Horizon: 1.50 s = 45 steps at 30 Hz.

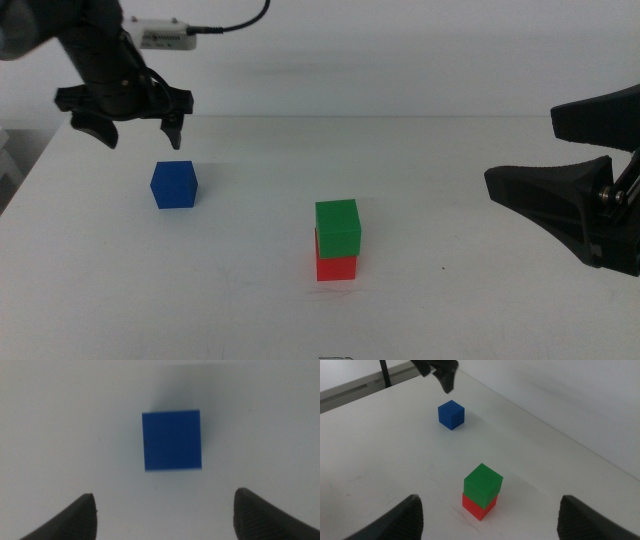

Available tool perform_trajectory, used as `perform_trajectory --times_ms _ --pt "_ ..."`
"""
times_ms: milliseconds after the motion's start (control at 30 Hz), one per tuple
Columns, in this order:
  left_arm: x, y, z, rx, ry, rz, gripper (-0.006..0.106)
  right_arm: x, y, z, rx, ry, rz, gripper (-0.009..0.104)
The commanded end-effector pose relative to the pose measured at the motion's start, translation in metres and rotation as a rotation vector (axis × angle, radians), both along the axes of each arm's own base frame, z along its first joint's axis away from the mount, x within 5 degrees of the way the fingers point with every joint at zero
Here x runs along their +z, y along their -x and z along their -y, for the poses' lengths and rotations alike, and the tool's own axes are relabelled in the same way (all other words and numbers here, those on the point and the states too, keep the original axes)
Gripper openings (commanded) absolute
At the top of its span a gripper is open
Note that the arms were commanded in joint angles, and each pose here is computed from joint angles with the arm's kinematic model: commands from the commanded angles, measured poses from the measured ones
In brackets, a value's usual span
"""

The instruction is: Stack red cubes first, then green, then blue cubes in a specific spot.

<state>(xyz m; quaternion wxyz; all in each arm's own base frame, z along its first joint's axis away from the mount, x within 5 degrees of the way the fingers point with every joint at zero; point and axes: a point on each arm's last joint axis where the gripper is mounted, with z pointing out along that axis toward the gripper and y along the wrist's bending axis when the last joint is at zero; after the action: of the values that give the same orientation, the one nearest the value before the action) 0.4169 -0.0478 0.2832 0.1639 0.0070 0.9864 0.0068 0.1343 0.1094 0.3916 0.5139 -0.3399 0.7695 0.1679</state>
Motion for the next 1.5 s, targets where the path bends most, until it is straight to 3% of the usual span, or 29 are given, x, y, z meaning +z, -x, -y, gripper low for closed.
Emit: perform_trajectory --times_ms 0,633,733,833,1000,1100,1367,1467 --pt "0.022 -0.007 0.001 0.004 0.004 0.070 0.094 0.016 -0.002 0.002 -0.014 -0.055 0.090 0.094" --pt "-0.060 -0.051 0.006 0.001 -0.012 -0.075 0.091 0.016 -0.002 0.002 -0.014 -0.055 0.090 0.094" --pt "-0.067 -0.053 0.007 0.003 -0.001 -0.090 0.083 0.016 -0.002 0.001 -0.014 -0.056 0.091 0.094" --pt "-0.067 -0.053 0.007 0.004 0.004 -0.093 0.067 0.016 -0.002 0.001 -0.014 -0.056 0.091 0.094" --pt "-0.046 -0.044 0.006 0.041 0.012 -0.093 0.026 0.016 -0.002 0.001 -0.014 -0.056 0.091 0.094" --pt "-0.022 -0.033 0.006 0.054 0.018 -0.082 0.013 0.016 -0.002 0.001 -0.014 -0.056 0.091 0.094" --pt "0.036 0.026 0.054 0.099 -0.029 -0.017 0.016 0.016 -0.002 0.001 -0.014 -0.056 0.091 0.094" --pt "0.048 0.055 0.090 0.106 0.000 0.012 0.020 0.016 -0.002 0.001 -0.014 -0.056 0.091 0.094"
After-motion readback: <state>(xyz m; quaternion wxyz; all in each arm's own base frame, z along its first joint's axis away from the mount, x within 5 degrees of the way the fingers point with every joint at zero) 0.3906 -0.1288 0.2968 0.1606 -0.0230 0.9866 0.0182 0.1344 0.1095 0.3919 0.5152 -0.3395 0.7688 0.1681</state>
